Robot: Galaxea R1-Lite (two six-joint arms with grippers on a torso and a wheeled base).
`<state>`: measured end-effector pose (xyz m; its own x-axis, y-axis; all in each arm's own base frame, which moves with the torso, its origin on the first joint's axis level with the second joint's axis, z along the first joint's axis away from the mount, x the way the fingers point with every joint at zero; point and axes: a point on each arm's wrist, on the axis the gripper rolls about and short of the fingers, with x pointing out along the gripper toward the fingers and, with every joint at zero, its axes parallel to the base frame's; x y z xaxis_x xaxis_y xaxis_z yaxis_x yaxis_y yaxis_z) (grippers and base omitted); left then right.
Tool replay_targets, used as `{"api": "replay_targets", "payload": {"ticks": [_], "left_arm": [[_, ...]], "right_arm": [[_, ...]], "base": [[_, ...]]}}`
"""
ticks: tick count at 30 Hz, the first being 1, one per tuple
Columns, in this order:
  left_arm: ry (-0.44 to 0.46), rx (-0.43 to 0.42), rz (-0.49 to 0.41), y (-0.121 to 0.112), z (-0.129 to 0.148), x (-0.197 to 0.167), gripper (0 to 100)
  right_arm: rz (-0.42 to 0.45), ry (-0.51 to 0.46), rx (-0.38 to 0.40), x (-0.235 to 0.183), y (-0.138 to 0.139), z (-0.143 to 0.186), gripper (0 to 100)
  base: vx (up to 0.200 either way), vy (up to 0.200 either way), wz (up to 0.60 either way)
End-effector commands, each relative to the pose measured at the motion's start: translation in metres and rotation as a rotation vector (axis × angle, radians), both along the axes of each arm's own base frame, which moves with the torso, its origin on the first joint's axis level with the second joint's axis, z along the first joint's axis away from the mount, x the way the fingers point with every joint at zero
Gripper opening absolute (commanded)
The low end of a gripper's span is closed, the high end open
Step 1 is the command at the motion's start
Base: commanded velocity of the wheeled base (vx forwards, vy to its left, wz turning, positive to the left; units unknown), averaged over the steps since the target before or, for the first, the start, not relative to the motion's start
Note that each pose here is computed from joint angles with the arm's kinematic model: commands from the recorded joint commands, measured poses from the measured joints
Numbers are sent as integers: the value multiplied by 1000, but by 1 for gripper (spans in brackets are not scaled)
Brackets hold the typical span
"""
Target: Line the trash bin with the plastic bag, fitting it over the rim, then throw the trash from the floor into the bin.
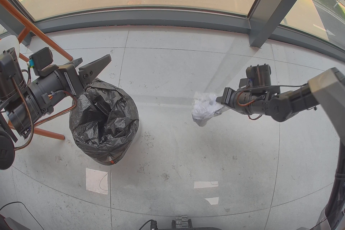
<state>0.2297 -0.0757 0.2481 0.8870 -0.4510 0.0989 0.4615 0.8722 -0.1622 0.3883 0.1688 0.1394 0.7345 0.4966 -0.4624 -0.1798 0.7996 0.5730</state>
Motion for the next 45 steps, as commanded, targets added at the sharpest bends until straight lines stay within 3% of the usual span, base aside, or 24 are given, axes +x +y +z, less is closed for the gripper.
{"api": "replay_targets", "payload": {"ticks": [1,3,6,15,25,45], "left_arm": [[-23,-6,-27,-2,6,-4,100],[-39,-8,-47,-4,10,-4,100],[-54,-6,-69,-4,14,-6,100],[-70,-8,-77,-3,18,-9,100],[-81,-11,-72,-3,22,-8,100],[-105,-22,-74,-4,29,-5,100]], "right_arm": [[143,-3,185,-108,23,99,0],[198,32,226,-128,41,107,0],[244,49,221,-139,54,103,0],[296,62,214,-146,73,97,0],[303,69,195,-133,88,86,0],[317,51,153,-126,91,78,0]], "base": [[0,0,0],[0,0,0],[0,0,0],[0,178,0],[0,200,0],[0,180,0]]}}
